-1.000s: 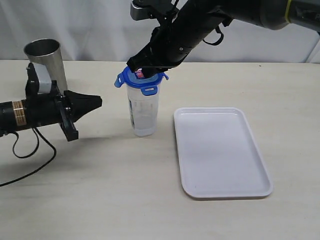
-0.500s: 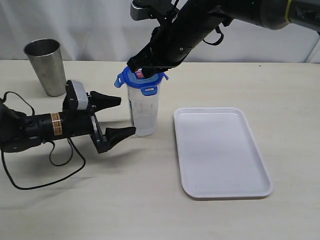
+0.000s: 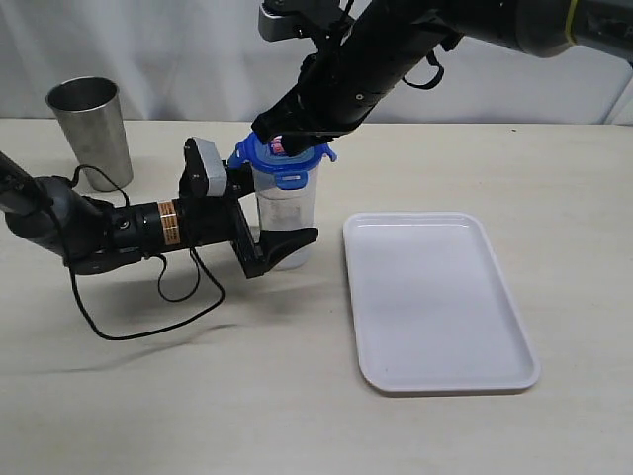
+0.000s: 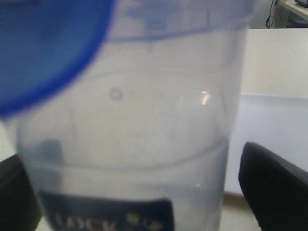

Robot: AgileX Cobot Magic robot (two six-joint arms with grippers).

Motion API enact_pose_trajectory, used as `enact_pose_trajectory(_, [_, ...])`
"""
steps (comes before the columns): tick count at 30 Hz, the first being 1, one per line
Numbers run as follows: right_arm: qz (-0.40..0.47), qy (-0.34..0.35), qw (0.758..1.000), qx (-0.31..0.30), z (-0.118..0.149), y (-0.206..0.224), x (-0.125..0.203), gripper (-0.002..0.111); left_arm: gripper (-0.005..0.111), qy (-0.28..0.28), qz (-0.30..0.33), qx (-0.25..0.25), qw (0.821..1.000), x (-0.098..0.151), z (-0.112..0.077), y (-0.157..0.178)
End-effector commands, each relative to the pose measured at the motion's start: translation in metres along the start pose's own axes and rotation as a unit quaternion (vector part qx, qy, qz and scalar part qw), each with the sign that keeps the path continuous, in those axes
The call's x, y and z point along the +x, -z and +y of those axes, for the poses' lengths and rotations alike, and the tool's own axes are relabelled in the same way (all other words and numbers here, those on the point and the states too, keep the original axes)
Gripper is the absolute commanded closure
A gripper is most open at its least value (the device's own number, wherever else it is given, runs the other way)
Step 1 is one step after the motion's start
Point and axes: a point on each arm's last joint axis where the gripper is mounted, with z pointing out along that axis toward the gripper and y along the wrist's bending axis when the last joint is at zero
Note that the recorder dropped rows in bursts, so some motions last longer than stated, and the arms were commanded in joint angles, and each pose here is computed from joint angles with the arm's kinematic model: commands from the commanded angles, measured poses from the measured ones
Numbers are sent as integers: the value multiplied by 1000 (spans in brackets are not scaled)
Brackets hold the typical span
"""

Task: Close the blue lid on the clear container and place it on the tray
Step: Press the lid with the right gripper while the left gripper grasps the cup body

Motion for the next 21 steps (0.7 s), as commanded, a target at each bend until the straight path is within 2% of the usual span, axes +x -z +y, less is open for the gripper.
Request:
enact_pose_trajectory(1, [33,-1,999,-4,-1,-11,7,104,14,-5,-15,11,1000,-8,-3,-12])
enact_pose_trajectory(21, [35,-3,999,-5,-1,-11,8,104,14,0,-16,13,1000,-9,-4,-13])
